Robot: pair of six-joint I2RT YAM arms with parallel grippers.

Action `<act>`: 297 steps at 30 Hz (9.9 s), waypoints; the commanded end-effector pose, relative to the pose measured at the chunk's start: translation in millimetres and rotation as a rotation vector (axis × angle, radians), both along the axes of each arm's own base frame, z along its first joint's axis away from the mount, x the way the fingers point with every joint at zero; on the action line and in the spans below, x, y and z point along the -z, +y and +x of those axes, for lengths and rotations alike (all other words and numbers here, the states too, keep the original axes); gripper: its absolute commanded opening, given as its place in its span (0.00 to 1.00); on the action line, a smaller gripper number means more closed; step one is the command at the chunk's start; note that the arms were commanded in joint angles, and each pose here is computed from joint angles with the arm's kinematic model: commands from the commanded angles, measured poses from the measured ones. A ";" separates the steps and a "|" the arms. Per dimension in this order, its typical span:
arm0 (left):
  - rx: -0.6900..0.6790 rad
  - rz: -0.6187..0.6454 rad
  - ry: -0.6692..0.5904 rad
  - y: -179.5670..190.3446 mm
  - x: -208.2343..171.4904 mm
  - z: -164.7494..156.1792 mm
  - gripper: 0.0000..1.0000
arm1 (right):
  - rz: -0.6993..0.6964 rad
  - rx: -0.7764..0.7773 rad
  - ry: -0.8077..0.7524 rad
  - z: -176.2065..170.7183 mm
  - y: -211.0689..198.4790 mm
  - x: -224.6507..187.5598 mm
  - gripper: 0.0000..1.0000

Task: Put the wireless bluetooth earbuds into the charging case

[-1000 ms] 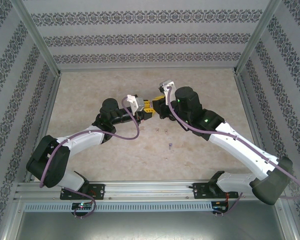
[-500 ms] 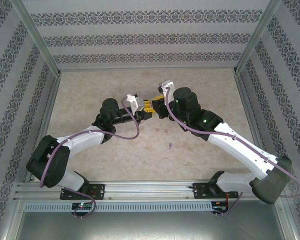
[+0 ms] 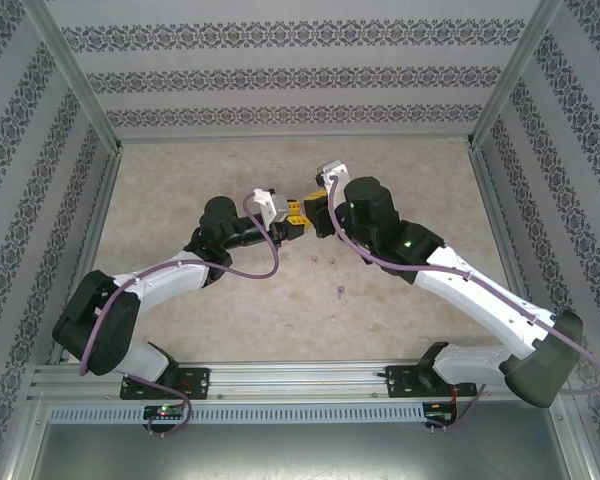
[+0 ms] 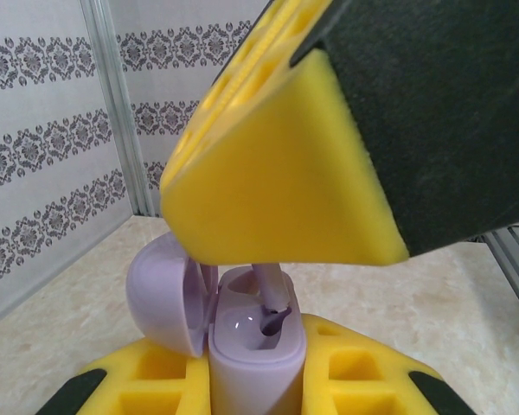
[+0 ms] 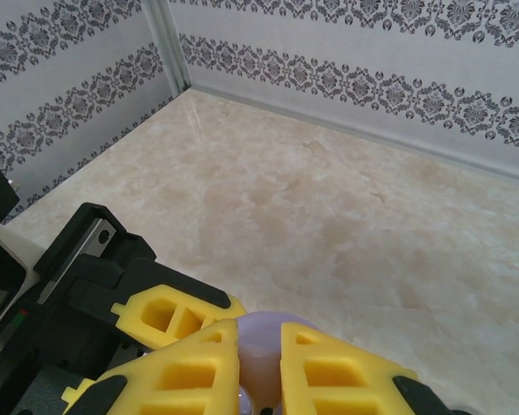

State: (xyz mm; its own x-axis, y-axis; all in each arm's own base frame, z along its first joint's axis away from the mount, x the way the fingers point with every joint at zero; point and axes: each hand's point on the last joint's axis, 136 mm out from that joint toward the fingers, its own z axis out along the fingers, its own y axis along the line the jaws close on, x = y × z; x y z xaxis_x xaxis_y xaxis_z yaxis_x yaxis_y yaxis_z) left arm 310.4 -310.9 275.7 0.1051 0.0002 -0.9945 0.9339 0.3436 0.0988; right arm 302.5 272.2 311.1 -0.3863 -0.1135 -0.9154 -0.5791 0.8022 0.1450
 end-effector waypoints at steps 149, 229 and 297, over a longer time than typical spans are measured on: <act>-0.144 -0.111 -0.131 32.9 -31.4 -23.8 0.00 | -0.093 0.709 0.815 -54.7 -99.3 239.4 0.18; -0.059 -0.135 -0.103 1.7 -42.2 -5.8 0.00 | 0.164 0.256 0.199 9.0 -14.3 21.5 0.19; -0.024 -0.070 -0.009 -19.7 -16.9 5.0 0.00 | 0.055 0.101 0.555 9.3 -16.1 30.8 0.15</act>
State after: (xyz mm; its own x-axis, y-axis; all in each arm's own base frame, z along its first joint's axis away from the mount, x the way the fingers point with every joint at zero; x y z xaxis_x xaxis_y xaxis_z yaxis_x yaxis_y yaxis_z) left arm 311.2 -325.1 268.2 0.0622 -0.0238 -0.9978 0.9301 0.3641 0.0493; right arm 349.2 264.1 281.4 -0.7882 0.0140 -0.6153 -0.3150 0.8497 0.4229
